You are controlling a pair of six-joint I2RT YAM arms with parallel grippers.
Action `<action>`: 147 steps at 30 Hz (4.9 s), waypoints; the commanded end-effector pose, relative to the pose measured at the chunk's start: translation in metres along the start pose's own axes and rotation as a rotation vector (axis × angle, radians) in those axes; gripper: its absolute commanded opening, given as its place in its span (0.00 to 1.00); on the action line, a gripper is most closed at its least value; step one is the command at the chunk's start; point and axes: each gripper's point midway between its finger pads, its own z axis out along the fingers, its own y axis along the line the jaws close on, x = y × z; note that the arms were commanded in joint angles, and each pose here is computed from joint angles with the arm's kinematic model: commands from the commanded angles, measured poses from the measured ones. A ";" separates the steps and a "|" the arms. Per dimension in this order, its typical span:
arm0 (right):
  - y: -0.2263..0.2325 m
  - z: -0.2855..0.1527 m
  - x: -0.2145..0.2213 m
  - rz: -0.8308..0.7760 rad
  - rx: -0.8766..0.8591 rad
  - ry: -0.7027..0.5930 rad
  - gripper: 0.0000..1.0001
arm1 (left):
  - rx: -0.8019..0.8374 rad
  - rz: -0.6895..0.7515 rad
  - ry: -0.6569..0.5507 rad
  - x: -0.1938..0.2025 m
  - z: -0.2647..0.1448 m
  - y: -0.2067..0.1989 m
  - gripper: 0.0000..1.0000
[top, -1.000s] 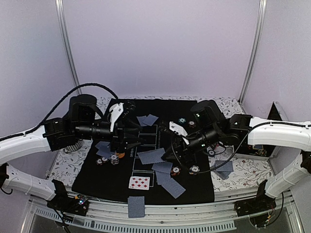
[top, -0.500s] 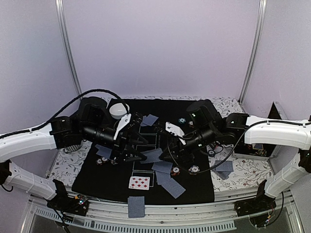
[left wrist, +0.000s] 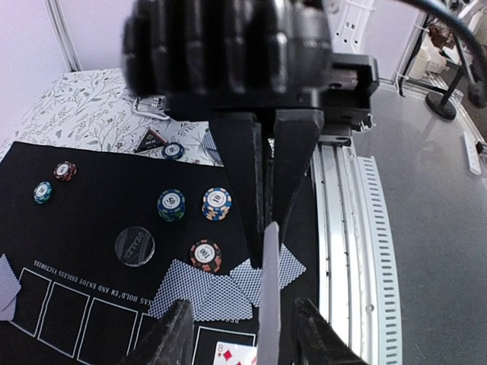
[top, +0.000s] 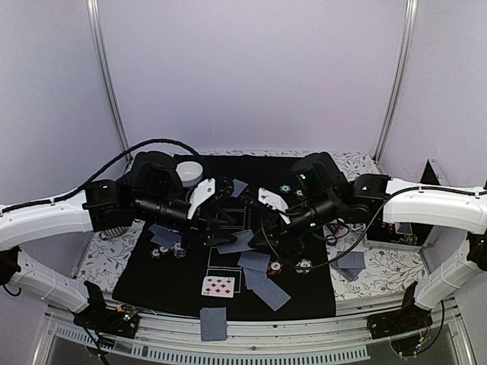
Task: Distribute texas hold em gaming equipment
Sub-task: Pass from the right arm to the left, then flop the poker card into the community card area, then distribute the poker card in the community card area, then pick up the face-down deck piles from the poker table mat.
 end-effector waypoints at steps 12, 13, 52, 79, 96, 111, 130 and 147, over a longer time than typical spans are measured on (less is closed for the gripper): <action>-0.019 -0.008 -0.006 -0.003 0.108 -0.001 0.33 | -0.220 0.136 0.138 0.023 0.017 0.020 0.00; -0.028 -0.012 -0.002 0.022 0.139 -0.002 0.41 | -0.281 0.166 0.180 0.034 0.017 0.029 0.00; -0.046 -0.054 0.022 0.171 0.184 -0.091 0.66 | -0.376 0.722 0.710 0.205 0.053 0.082 0.40; -0.042 -0.056 0.009 0.213 0.153 -0.145 0.66 | -0.223 -0.455 0.584 0.134 0.015 -0.034 0.55; -0.028 0.018 0.076 0.574 0.200 0.030 0.55 | -0.366 -1.088 0.450 0.209 0.002 -0.068 0.67; 0.045 0.102 0.109 0.662 -0.079 0.203 0.47 | -0.370 -1.019 0.640 0.250 0.021 -0.087 0.60; 0.060 0.171 0.141 0.836 -0.243 0.403 0.37 | -0.296 -0.965 0.466 0.228 0.045 -0.079 0.44; 0.058 0.161 0.119 0.770 -0.269 0.323 0.02 | -0.292 -0.941 0.424 0.219 0.036 -0.076 0.00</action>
